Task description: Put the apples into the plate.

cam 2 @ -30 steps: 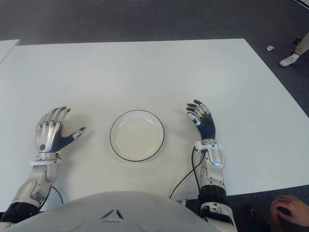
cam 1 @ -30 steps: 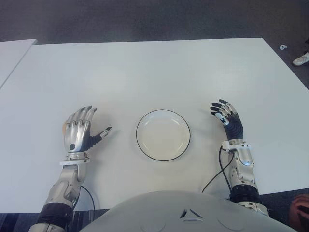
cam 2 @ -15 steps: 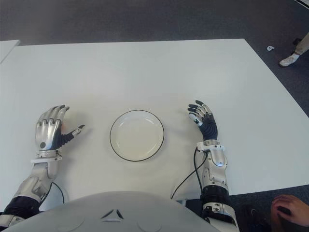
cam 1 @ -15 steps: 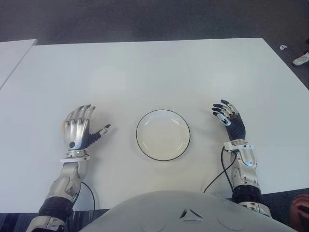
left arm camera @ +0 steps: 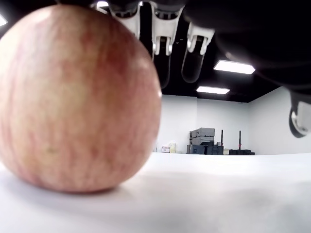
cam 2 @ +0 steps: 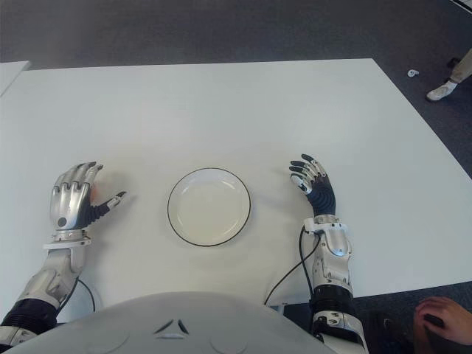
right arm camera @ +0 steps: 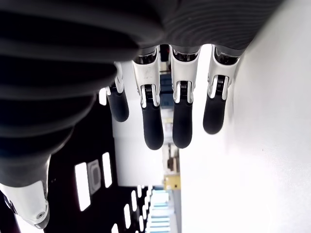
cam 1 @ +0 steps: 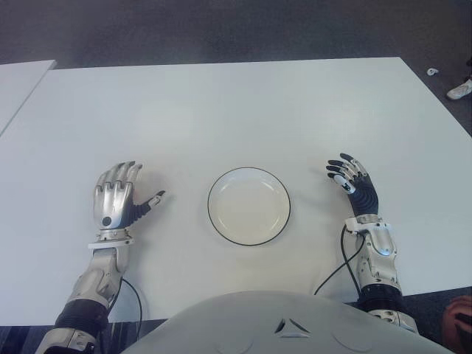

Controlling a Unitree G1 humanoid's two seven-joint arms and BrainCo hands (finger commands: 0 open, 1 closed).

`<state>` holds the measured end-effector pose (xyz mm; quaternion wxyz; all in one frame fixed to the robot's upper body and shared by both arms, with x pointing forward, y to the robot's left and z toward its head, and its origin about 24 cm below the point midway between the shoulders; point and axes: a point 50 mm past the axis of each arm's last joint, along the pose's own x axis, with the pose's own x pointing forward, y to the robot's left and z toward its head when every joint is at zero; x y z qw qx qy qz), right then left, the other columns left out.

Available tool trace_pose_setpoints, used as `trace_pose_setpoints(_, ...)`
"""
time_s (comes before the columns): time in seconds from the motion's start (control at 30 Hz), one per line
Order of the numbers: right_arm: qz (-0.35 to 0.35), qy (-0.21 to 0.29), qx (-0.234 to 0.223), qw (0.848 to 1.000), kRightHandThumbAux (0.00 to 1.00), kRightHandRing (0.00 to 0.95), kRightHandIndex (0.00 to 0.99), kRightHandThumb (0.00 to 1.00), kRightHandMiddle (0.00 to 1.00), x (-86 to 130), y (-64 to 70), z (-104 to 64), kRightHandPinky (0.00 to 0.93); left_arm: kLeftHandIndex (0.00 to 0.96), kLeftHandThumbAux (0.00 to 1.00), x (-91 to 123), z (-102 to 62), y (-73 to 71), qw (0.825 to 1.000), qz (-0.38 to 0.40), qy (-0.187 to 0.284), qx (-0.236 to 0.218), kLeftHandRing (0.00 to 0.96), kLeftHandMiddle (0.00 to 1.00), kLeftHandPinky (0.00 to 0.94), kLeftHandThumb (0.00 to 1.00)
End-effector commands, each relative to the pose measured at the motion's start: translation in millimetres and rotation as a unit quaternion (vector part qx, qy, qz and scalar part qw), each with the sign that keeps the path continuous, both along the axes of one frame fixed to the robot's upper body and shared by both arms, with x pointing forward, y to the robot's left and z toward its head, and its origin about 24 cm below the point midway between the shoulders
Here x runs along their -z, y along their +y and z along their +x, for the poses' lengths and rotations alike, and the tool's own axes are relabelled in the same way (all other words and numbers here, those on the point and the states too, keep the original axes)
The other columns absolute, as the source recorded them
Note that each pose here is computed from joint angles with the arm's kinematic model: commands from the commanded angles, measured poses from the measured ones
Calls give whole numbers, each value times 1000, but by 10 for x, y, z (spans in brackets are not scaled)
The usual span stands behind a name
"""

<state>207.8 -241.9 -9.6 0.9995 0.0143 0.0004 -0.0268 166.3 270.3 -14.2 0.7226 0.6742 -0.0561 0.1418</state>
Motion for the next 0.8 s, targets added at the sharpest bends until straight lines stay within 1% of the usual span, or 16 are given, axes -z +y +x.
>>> trace_pose_setpoints(0.03, 18, 44, 6, 999, 648, 307, 169, 488, 332, 173, 3, -118, 302, 225, 365, 104, -114, 30, 999, 0, 33, -13, 186, 203, 207, 285)
trace_pose_setpoints(0.33, 13, 45, 11, 999, 652, 306, 168, 476, 328, 168, -12, -112, 296, 237, 361, 97, -122, 54, 999, 5, 38, -21, 186, 203, 224, 278)
trace_pose_setpoints(0.6, 14, 47, 11, 999, 652, 297, 165, 477, 323, 167, -30, -112, 284, 235, 366, 99, -136, 102, 998, 17, 46, -31, 192, 206, 215, 295)
trace_pose_setpoints(0.8, 17, 46, 9, 999, 656, 286, 163, 473, 321, 159, -29, -117, 273, 237, 368, 98, -147, 193, 996, 42, 62, -44, 204, 214, 228, 302)
